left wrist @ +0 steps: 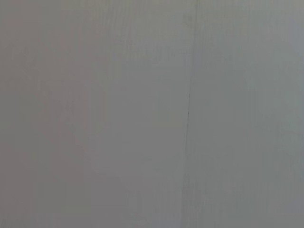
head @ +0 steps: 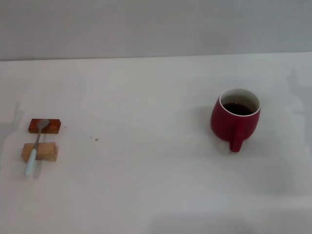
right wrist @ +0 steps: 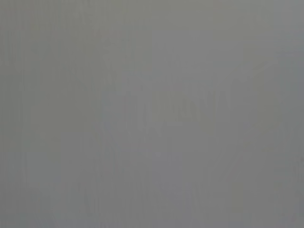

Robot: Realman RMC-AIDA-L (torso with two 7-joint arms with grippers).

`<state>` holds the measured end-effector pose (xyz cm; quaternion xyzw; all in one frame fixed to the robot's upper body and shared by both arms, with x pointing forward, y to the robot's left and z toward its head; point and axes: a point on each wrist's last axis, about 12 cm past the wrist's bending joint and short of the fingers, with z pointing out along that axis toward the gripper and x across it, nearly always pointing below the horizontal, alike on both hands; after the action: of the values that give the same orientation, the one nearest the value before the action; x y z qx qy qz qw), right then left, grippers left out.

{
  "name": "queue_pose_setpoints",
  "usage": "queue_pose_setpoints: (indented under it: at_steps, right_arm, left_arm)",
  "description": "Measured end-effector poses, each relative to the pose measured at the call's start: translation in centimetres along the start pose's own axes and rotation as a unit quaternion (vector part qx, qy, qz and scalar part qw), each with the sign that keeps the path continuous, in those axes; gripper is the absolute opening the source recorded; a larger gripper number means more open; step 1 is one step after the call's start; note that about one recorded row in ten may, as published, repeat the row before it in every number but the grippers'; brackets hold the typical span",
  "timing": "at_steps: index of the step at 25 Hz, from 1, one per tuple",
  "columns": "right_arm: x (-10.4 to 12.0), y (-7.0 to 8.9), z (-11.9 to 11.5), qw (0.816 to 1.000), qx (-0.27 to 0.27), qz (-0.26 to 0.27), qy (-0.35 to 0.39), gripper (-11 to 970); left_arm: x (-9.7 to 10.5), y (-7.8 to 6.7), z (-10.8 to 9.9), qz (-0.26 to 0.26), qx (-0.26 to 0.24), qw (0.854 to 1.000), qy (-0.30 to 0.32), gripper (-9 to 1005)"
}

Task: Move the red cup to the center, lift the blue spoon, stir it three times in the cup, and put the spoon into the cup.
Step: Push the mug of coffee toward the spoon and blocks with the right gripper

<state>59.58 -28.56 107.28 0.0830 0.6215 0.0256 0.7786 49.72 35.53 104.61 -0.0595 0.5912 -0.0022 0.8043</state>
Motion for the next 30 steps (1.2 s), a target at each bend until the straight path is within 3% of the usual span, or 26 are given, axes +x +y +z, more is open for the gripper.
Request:
queue_pose_setpoints:
  at_steps: [21,30]
  right_arm:
    - [0.3,-0.5,-0.8,1.000,0.005,-0.001,0.003,684]
    - [0.9,-2.9,-5.5,0.999,0.033,-0.001,-0.015,642]
  left_arm:
    - [0.0,0.2,-0.4,0.001,-0.002,1.000,0.000,816]
    - [0.0,0.3,-0.3,0.001,-0.005,1.000,0.000,815]
